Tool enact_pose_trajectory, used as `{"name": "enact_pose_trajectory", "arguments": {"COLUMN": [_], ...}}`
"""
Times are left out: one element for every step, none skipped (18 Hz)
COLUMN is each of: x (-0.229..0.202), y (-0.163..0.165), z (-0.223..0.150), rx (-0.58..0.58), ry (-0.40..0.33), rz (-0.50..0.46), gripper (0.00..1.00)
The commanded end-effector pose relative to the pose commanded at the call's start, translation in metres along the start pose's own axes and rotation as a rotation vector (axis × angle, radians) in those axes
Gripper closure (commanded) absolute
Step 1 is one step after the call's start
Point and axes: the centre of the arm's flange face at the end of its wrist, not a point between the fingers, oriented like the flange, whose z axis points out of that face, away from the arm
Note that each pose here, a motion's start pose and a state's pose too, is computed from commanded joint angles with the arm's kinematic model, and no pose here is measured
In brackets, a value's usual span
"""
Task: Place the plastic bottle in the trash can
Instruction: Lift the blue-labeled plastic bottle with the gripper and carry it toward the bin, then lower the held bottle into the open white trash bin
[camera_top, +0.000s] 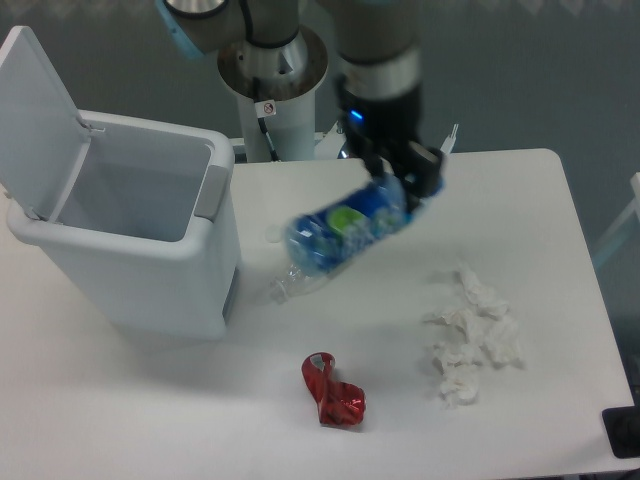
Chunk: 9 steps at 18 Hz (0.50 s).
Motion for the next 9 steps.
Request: {"name": "enact_pose_trajectory", "arguments": {"x": [0.008, 0.016, 0.025, 0.036, 0.046, 0.057, 0.063, 0.068, 0.074], "y": [-0.008, -0.014, -0.021, -0.027, -0.032, -0.039, -0.045, -0.051, -0.059], "z": [-0.009, -0.015, -0.023, -0.030, -0.035, -0.038, -0.041, -0.044, -0.045], "rx": [0.013, 0.021, 0.034, 0.044, 0.055, 0.077, 0.099, 0.121, 0.147], "ry": [-0.008, -0.011, -0.018, -0.023, -0.026, -0.018, -0.013, -0.005, 0.004], "rz": [0.012, 0.027, 0.045, 0.061, 0.072, 0.089, 0.093, 0.090, 0.085], "gripper": [0.40, 0.40, 0.40, 0.40, 0.40, 0.40, 0.40, 0.40, 0.40]}}
